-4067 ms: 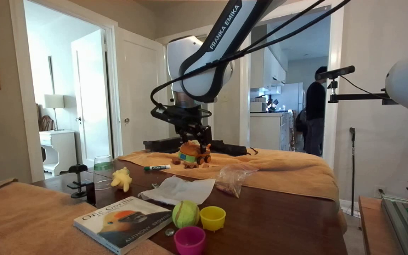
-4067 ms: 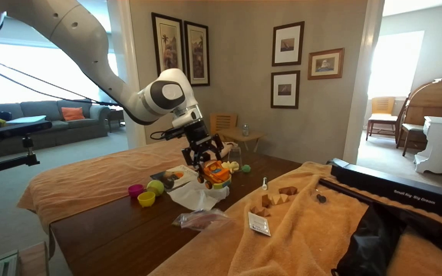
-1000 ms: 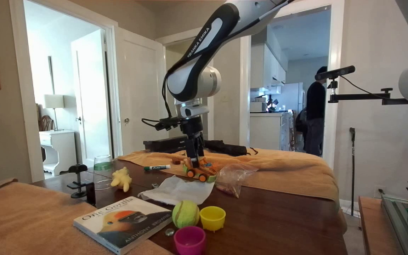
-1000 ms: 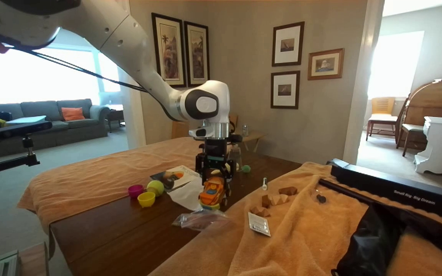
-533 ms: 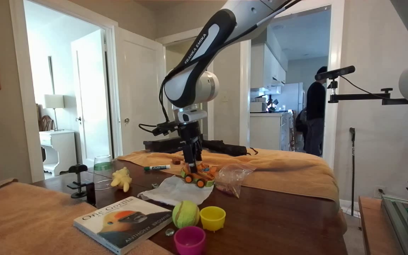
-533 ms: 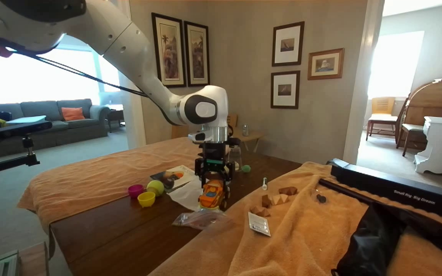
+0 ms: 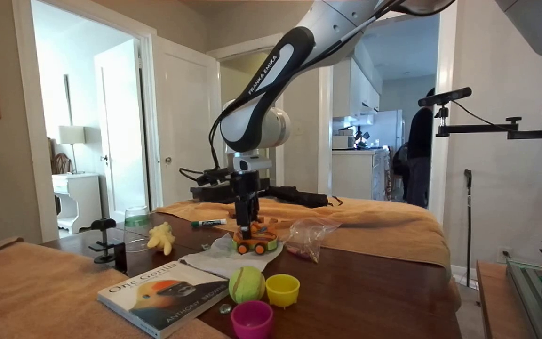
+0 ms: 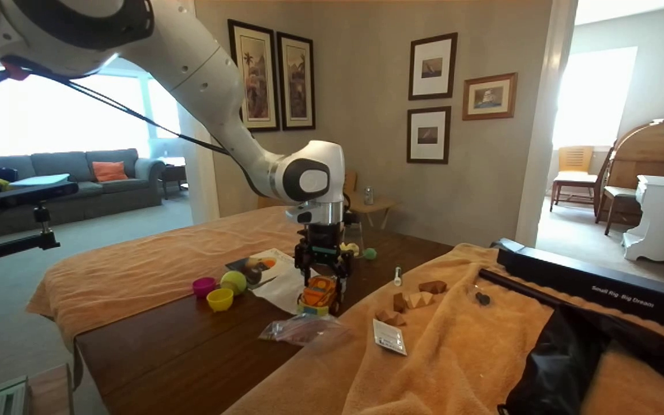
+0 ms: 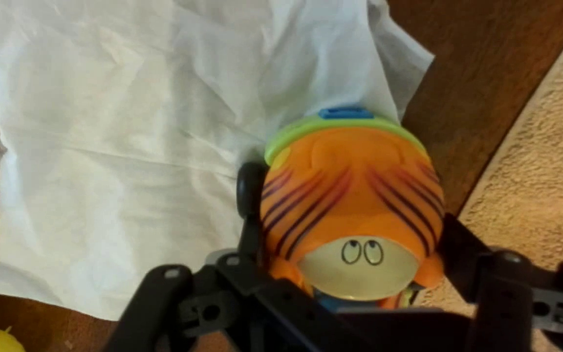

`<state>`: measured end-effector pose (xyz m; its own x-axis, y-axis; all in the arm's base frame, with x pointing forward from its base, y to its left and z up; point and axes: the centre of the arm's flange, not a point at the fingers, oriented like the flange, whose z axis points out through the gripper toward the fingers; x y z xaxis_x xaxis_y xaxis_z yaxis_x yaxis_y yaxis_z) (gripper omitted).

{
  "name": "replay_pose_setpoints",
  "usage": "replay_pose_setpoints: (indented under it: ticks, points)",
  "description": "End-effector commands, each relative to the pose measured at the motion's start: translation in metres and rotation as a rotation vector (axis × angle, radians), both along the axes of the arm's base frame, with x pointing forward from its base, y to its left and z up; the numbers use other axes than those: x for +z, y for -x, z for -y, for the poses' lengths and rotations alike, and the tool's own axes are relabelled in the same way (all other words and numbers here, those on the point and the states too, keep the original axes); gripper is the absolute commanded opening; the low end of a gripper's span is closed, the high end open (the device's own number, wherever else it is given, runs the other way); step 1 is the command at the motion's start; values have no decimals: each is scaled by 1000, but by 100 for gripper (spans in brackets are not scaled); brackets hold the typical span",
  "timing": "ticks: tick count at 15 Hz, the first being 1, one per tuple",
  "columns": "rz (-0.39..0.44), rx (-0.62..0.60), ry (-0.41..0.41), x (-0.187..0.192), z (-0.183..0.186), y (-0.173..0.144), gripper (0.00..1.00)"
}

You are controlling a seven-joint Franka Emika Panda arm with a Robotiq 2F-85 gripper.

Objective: Move the car toy slightly backward on the table

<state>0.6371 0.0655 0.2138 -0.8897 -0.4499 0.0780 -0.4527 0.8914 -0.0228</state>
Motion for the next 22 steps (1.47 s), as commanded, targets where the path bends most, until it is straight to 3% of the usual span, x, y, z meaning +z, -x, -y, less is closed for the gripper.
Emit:
replay_pose_setpoints:
  ticks: [1,10,15,22]
  points:
    - [27,38,9,2,-5,-5,97]
    - [52,243,108,67,-38,74,100]
    - [69,462,58,106,-46,113,100]
    - [-13,843,-41,138,-34,134,100]
